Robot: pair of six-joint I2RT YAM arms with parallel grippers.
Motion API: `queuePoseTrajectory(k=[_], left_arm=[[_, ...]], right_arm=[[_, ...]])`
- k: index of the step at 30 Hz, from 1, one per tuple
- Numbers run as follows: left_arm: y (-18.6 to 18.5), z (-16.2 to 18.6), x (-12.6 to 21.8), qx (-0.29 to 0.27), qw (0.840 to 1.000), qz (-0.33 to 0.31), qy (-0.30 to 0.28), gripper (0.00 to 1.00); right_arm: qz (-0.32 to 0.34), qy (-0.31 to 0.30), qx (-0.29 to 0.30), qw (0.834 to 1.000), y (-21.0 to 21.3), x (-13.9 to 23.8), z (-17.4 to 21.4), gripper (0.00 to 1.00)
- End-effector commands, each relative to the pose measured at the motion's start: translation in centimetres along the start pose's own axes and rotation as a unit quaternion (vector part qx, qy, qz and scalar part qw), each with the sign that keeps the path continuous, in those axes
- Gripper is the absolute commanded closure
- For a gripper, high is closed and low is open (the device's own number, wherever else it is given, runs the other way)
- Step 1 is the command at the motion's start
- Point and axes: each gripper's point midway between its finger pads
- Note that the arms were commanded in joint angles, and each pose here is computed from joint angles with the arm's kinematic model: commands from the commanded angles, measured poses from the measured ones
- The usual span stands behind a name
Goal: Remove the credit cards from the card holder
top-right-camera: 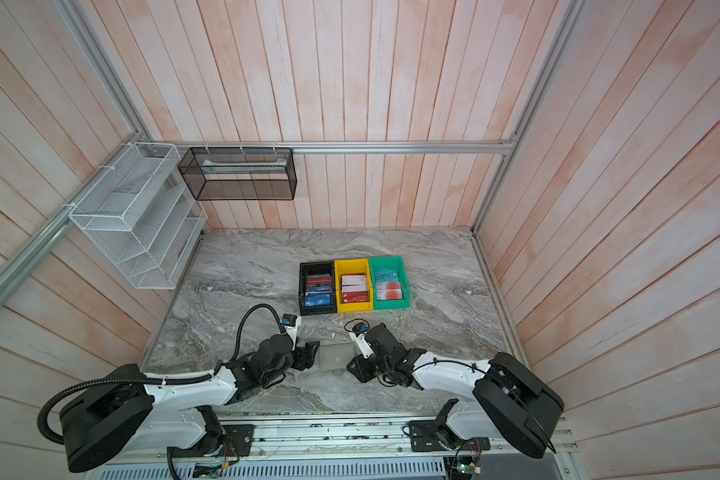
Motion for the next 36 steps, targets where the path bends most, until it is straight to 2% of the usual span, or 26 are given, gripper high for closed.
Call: queuePoseTrajectory(k=[1, 7, 18, 28, 36], left_arm=[[1.2, 0.4, 0.1, 0.0, 1.0, -0.028, 0.004, 0.22], [1.9, 0.6, 0.1, -0.004, 0.999, -0.043, 0.011, 0.22], [3.5, 1.6, 0.0, 0.001, 0.998, -0.06, 0.029, 0.22], [4.2, 2.6, 0.9, 0.014, 0.997, -0.058, 0.049, 0.22], [4.8, 0.9, 2.8, 0.027, 0.997, -0.065, 0.033, 0.22]], right_arm=[[-0.04, -0.028, 0.019, 0.999, 1.7, -0.3, -2.1, 0.67], [-0.036, -0.048, 0.044, 0.997, 2.1, -0.4, -5.0, 0.67], [-0.051, -0.016, 0.067, 0.996, 1.1, -3.4, -8.0, 0.67], [-0.058, -0.02, 0.08, 0.995, -0.4, -4.4, -11.4, 0.67], [-0.079, -0.019, 0.085, 0.993, 0.3, -4.3, -12.8, 0.66]])
Point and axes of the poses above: each gripper's point midway between its finger pads, its own x axis back along the fingers, its own y axis along the line the jaws close on, z = x × y, and after that the axes turned 12 degrees about x, right-handed
